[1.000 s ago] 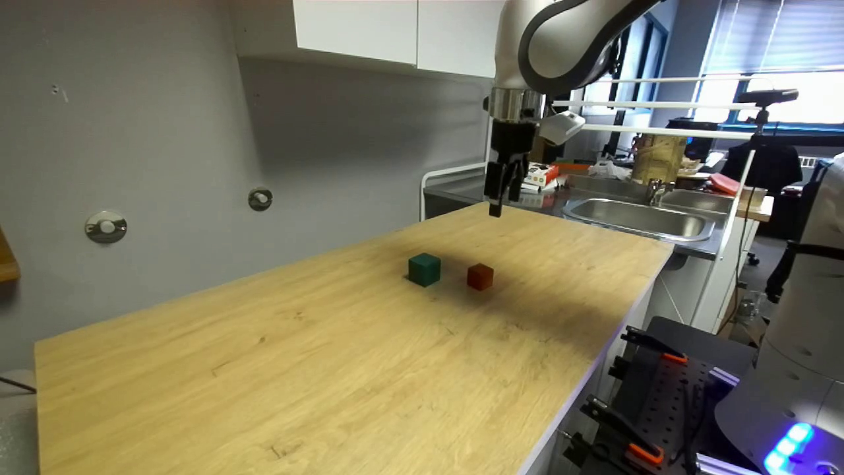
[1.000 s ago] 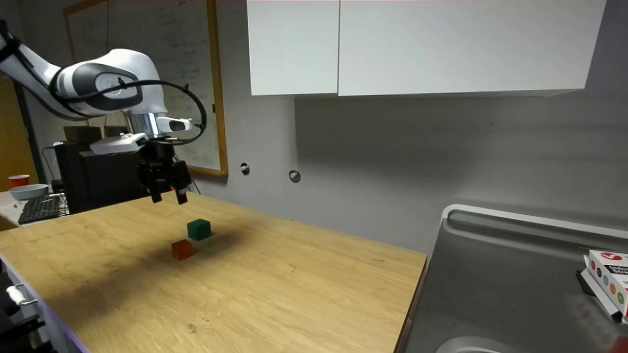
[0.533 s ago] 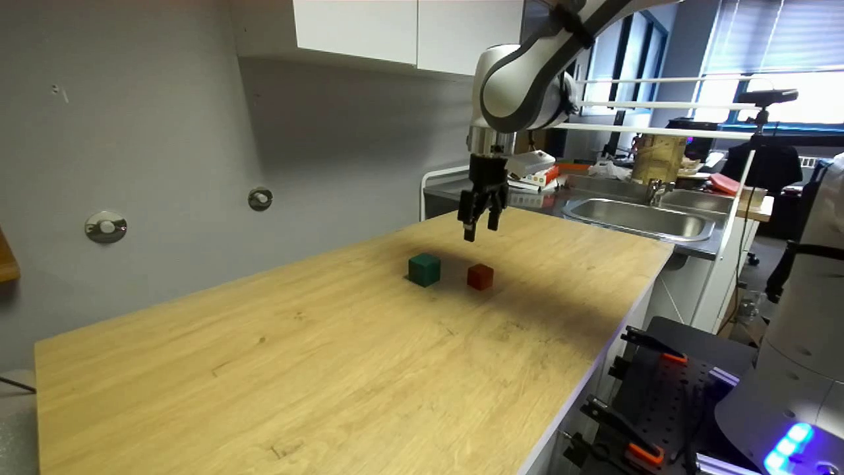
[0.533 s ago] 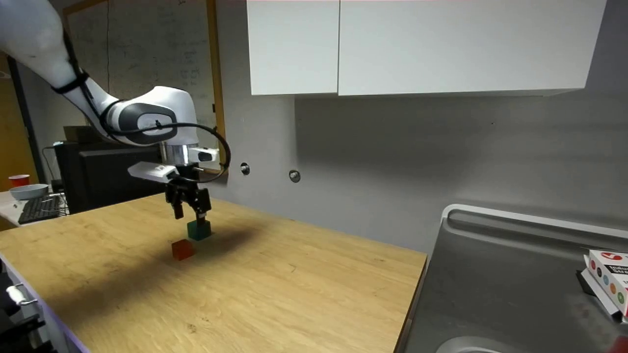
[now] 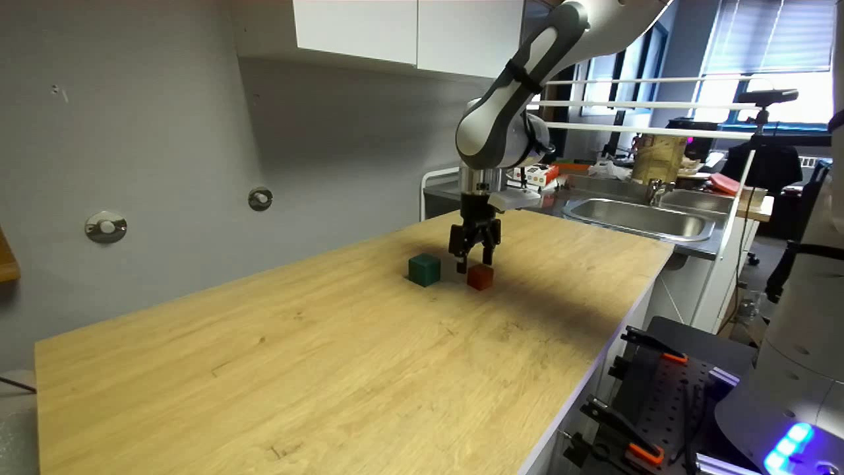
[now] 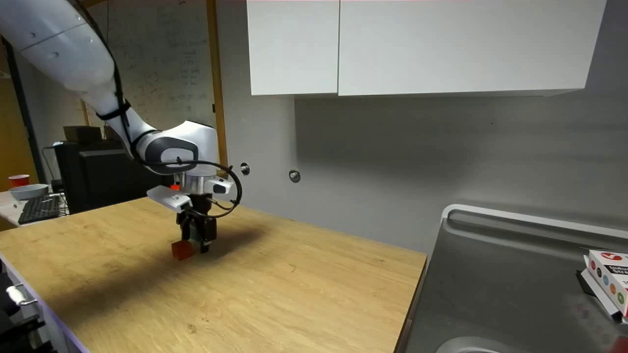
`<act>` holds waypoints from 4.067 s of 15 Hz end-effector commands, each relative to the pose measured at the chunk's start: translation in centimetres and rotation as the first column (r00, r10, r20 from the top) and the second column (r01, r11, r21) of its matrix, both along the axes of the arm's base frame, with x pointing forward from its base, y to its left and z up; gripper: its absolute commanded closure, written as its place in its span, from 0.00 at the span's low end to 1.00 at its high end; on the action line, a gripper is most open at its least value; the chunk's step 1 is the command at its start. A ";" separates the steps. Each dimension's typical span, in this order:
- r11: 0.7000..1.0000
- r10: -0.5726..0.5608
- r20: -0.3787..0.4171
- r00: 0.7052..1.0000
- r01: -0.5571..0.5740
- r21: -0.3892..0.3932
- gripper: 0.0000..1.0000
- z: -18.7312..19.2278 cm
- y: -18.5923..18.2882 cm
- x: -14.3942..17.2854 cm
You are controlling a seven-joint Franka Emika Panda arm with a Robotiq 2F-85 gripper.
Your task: Put the orange block on the green block
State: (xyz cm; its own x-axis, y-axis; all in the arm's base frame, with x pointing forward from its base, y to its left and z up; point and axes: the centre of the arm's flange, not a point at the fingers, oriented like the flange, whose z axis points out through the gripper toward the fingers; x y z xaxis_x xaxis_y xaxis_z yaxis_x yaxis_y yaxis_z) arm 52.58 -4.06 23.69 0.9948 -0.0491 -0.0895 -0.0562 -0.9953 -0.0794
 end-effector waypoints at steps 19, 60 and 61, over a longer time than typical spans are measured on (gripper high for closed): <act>0.987 0.034 -0.111 0.993 -0.051 -0.151 0.81 5.7 4.4 2.0; 0.976 0.195 -0.082 0.977 -0.202 -0.086 0.81 4.4 9.7 12.2; 0.977 0.191 -0.088 0.978 -0.198 -0.084 0.81 4.4 9.7 12.2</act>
